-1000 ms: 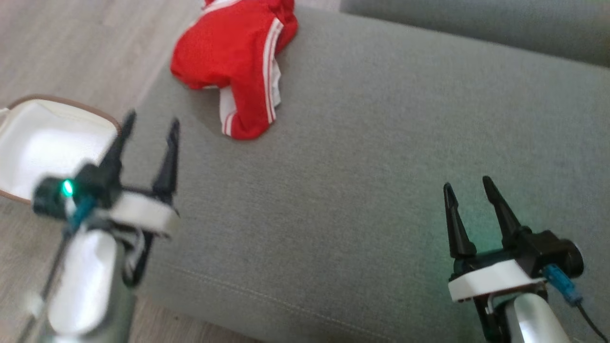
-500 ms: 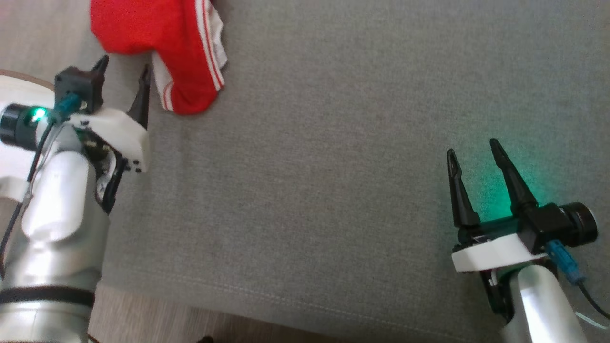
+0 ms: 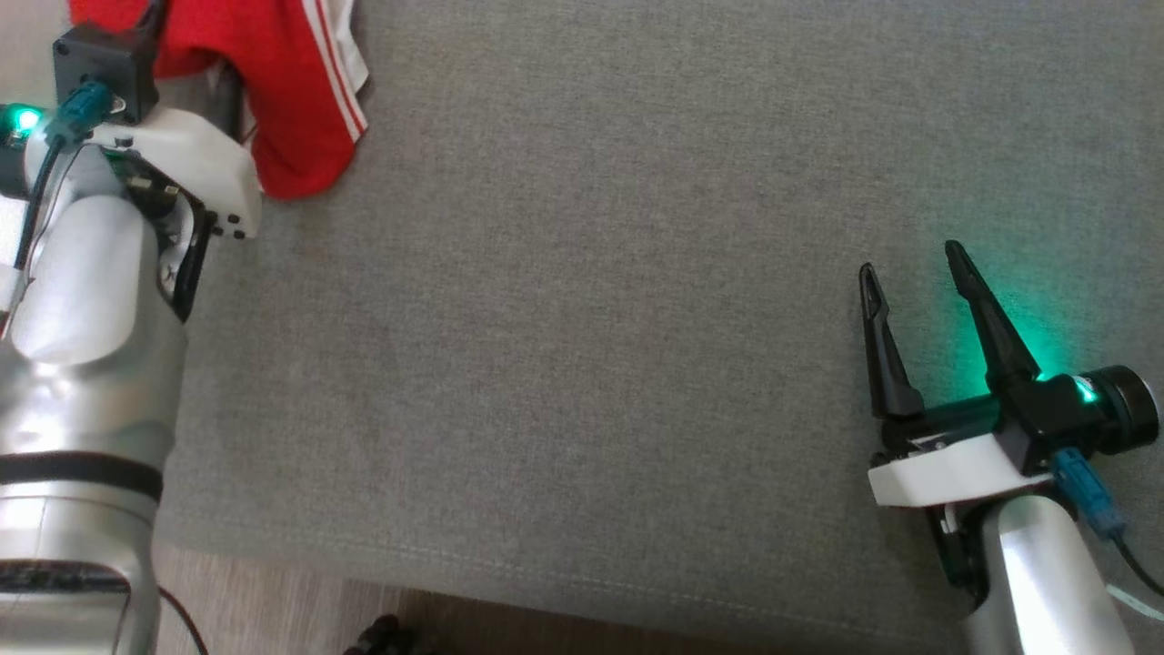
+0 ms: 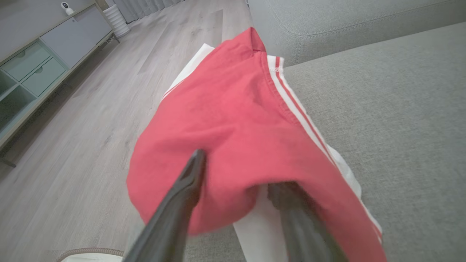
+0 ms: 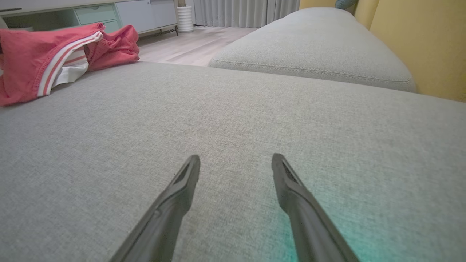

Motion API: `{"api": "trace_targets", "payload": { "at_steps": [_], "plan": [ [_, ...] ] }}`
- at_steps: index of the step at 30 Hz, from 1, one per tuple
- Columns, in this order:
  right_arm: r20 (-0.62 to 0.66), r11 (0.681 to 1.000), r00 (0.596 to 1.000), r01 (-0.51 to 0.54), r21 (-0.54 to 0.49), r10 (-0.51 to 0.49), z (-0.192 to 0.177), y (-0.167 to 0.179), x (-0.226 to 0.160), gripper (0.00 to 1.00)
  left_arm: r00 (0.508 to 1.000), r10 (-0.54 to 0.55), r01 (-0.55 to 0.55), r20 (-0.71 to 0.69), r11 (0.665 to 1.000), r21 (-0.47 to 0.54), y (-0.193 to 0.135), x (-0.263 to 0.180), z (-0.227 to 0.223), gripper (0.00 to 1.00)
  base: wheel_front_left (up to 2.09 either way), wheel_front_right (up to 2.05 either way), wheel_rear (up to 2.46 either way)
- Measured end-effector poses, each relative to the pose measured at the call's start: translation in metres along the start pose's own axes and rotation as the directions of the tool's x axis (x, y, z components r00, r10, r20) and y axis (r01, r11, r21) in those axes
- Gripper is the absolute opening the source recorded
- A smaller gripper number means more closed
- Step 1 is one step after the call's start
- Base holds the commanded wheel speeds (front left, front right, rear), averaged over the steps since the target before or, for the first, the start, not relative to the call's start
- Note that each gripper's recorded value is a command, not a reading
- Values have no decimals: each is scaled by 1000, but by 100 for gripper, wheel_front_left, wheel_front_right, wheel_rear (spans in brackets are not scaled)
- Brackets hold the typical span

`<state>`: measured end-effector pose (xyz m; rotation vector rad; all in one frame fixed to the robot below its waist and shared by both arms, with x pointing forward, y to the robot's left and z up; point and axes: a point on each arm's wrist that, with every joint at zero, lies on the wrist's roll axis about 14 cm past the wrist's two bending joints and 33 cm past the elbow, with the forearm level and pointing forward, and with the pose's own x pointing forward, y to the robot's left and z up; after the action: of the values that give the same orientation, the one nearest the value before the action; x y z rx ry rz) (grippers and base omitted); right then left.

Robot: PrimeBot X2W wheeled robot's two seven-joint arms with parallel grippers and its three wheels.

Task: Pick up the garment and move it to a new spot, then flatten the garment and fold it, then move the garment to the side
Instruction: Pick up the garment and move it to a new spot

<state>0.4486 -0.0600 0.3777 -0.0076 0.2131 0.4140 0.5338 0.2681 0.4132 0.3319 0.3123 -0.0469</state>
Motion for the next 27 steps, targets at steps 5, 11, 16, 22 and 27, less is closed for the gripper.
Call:
{"api": "trace_targets", "payload": {
  "at_steps": [5,11,16,22,27],
  "plan": [
    [11,1000,1000,9,-4,-9,4,-3,0,100,1000,1,-1,23,1000,-4,0,4,7,0,0,0,0],
    [40,1000,999,14,10,-15,16,-3,-5,100,983,26,-29,183,1000,11,9,0,65,0,0,0,0],
    [71,999,997,22,35,-24,31,-2,-14,100,923,9,-32,384,998,55,12,-21,140,0,0,0,0],
    [133,996,989,57,62,-65,55,-9,-32,100,829,-106,37,549,990,135,-19,-57,207,0,0,0,0],
    [168,991,979,105,86,-118,70,-22,-48,100,779,-204,124,594,977,173,-59,-76,239,0,0,0,0]
  ]
}}
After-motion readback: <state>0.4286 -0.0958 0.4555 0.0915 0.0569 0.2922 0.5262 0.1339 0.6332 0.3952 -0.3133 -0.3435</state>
